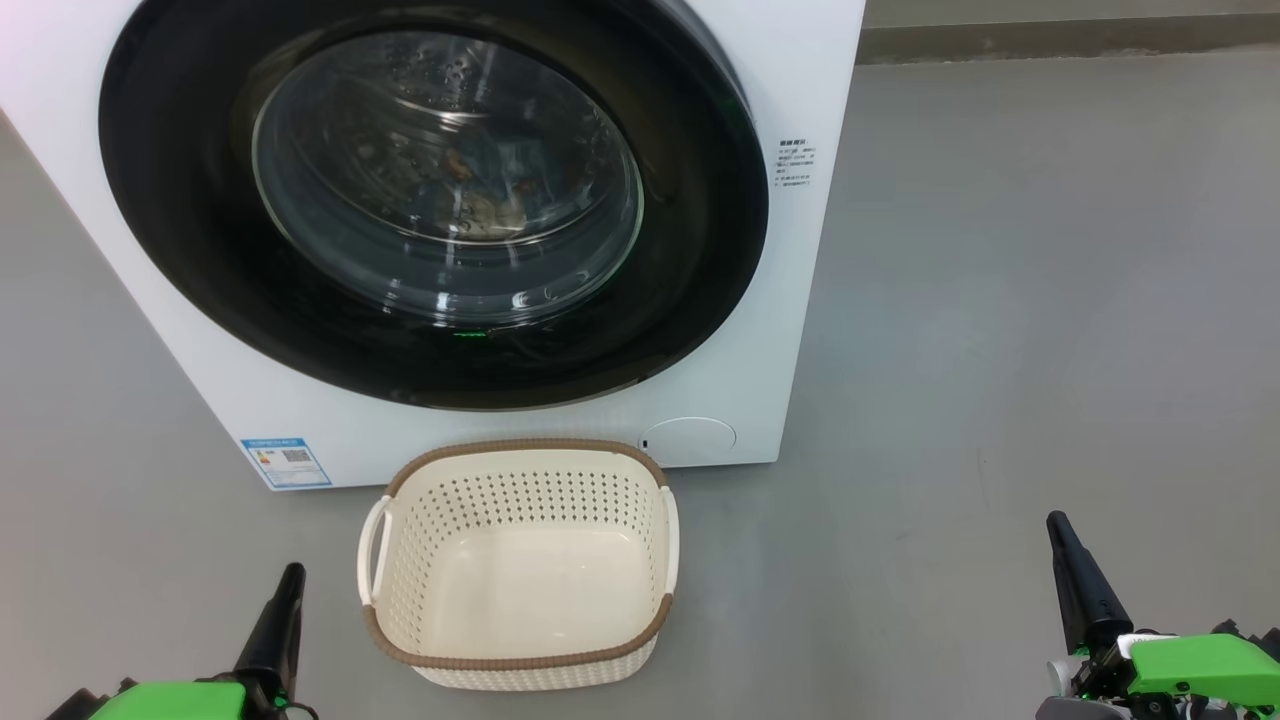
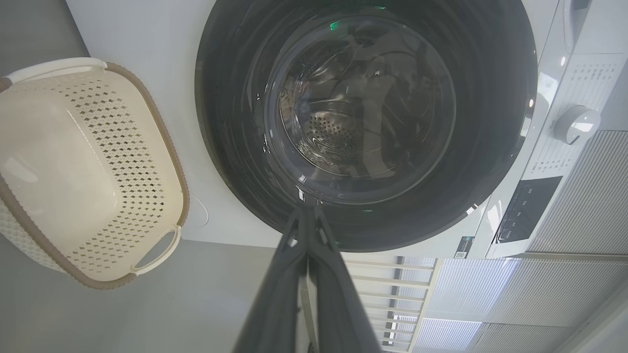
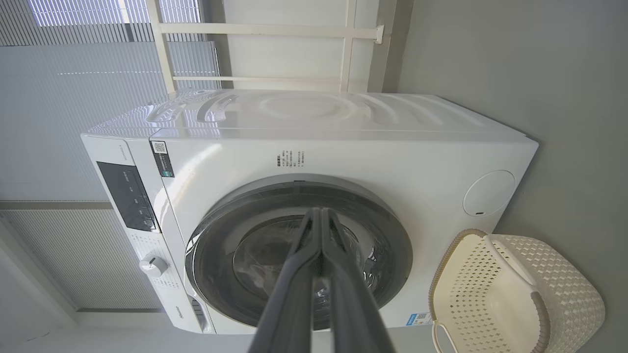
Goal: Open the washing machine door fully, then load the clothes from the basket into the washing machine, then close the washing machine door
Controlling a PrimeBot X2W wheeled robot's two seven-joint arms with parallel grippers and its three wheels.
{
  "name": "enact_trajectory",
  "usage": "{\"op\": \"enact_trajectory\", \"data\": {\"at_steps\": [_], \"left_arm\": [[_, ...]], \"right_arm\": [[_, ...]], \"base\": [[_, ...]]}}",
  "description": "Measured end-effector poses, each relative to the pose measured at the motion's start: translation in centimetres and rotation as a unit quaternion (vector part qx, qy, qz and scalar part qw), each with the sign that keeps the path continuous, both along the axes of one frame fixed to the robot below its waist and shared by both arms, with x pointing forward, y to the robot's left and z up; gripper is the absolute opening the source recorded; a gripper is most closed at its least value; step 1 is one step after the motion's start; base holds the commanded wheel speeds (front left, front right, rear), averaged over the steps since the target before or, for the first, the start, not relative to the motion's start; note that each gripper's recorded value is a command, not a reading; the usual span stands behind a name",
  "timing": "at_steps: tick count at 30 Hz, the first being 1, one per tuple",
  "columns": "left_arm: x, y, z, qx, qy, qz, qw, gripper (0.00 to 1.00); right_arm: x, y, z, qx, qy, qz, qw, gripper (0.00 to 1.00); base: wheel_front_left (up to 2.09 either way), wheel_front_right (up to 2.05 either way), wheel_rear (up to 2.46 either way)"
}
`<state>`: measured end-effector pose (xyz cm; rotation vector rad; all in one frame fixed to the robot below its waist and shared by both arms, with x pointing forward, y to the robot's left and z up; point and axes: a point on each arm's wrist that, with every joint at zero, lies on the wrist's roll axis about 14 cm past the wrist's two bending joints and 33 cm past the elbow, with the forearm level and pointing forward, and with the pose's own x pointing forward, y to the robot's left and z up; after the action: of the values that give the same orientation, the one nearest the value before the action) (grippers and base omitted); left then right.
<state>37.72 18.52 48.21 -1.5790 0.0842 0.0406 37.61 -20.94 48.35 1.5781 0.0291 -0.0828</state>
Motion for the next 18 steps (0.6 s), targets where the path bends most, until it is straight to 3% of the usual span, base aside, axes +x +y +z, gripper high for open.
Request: {"op": "enact_trajectory", "data": {"at_steps": [18], "left_arm": [[0.00, 0.01, 0.00, 0.000, 0.000, 0.000, 1.000, 0.00]], "right_arm": [[0.00, -0.02, 0.01, 0.001, 0.000, -0.001, 1.000, 0.00]], "base": [[0.00, 0.00, 0.00]]}}
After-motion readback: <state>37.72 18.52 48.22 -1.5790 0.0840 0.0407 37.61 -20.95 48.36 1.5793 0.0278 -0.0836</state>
